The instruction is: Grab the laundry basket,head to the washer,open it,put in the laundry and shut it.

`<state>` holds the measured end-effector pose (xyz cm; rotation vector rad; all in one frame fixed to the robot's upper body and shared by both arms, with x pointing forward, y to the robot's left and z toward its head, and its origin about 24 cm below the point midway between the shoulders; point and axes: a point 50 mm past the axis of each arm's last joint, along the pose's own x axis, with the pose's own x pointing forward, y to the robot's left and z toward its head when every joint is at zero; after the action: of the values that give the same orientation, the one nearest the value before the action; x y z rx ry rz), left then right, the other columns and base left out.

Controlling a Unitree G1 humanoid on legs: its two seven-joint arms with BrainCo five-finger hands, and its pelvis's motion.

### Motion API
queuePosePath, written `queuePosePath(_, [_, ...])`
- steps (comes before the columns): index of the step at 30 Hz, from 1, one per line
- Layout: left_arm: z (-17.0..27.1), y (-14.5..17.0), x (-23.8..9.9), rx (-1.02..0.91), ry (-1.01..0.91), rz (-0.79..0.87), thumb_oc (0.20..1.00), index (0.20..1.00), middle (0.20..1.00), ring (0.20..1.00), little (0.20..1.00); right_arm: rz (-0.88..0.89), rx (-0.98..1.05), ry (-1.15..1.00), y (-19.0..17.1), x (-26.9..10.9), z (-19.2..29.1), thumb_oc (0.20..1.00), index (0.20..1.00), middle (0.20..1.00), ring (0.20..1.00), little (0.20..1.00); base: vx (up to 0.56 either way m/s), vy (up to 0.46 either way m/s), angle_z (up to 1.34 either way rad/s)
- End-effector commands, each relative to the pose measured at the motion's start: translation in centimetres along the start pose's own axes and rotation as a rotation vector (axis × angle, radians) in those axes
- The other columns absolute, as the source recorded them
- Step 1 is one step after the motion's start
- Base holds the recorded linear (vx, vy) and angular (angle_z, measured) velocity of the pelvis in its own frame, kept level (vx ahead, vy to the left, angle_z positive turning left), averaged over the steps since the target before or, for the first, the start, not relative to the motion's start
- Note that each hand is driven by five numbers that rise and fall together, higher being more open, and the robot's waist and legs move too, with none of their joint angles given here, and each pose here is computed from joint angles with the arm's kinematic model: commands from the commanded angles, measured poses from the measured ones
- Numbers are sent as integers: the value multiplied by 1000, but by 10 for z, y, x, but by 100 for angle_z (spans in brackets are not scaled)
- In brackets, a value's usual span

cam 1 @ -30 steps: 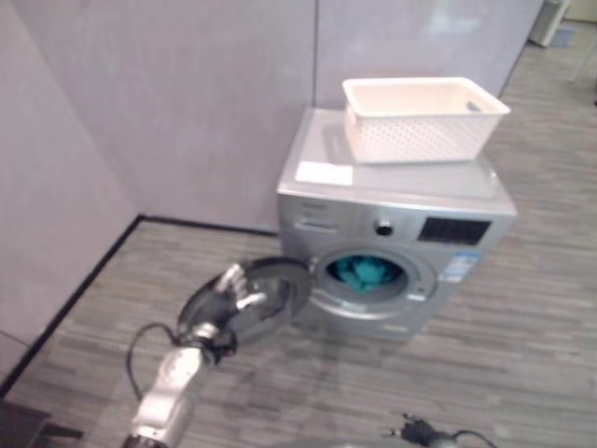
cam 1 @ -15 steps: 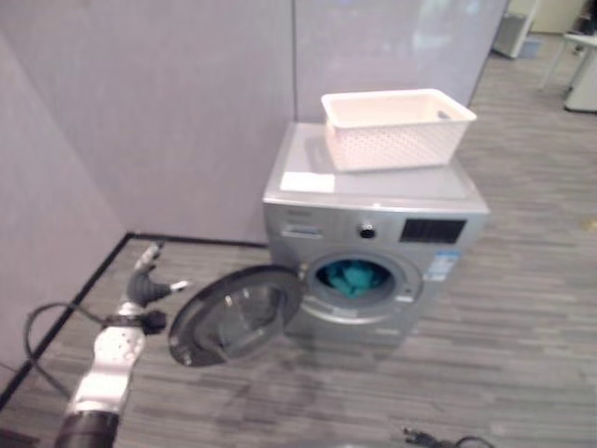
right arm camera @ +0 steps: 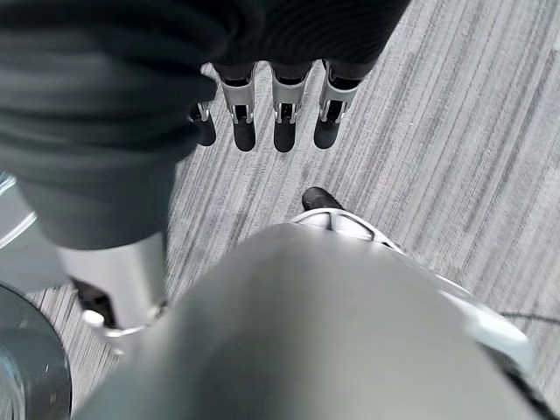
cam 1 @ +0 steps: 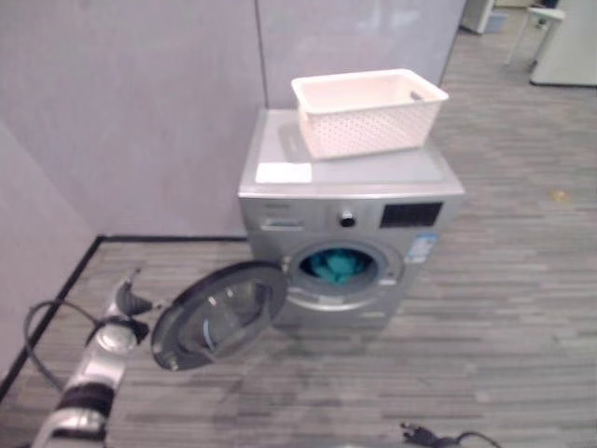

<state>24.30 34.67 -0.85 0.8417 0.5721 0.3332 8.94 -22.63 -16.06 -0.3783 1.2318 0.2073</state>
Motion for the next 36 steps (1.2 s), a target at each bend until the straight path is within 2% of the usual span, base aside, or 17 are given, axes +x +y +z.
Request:
queuePosePath(1, [11, 29, 18, 60, 26, 97, 1000, 1000, 1000, 1000, 1000, 17, -66, -2, 7, 2, 4, 1000, 1000, 1000, 1000, 1000, 0, 0, 0])
queuePosePath(3, [-7, 25, 21, 63, 147, 55, 1000, 1000, 1000, 1000, 1000, 10, -98, -23, 4, 2, 8, 1000, 1000, 1000, 1000, 1000, 31, -1, -7])
queuePosePath(9, [-6, 19, 25, 56, 223, -9, 1000, 1000, 1000, 1000, 1000, 3, -131, -55, -1, 2, 16, 1000, 1000, 1000, 1000, 1000, 23, -10, -14])
queuePosePath(20, [-7, 6, 23, 149, 241, -98, 1000, 1000, 1000, 1000, 1000, -20, -139, -55, -11, 0, 14, 1000, 1000, 1000, 1000, 1000, 16, -10, -8])
queuePosePath(25, [-7, -13, 19, 184, 235, -154, 1000, 1000, 1000, 1000, 1000, -25, -142, -64, -12, 0, 16, 1000, 1000, 1000, 1000, 1000, 7, -5, -4])
queuePosePath(33, [-18, -61, 1, 220, 260, -311, 1000, 1000, 1000, 1000, 1000, -37, -152, -95, -16, 0, 25, 1000, 1000, 1000, 1000, 1000, 4, 1, -2])
queuePosePath(36, [-10, -82, -4, 263, 219, -377, 1000, 1000, 1000, 1000, 1000, -41, -179, -155, -18, -2, 39, 1000, 1000, 1000, 1000, 1000, -34, -23, -4])
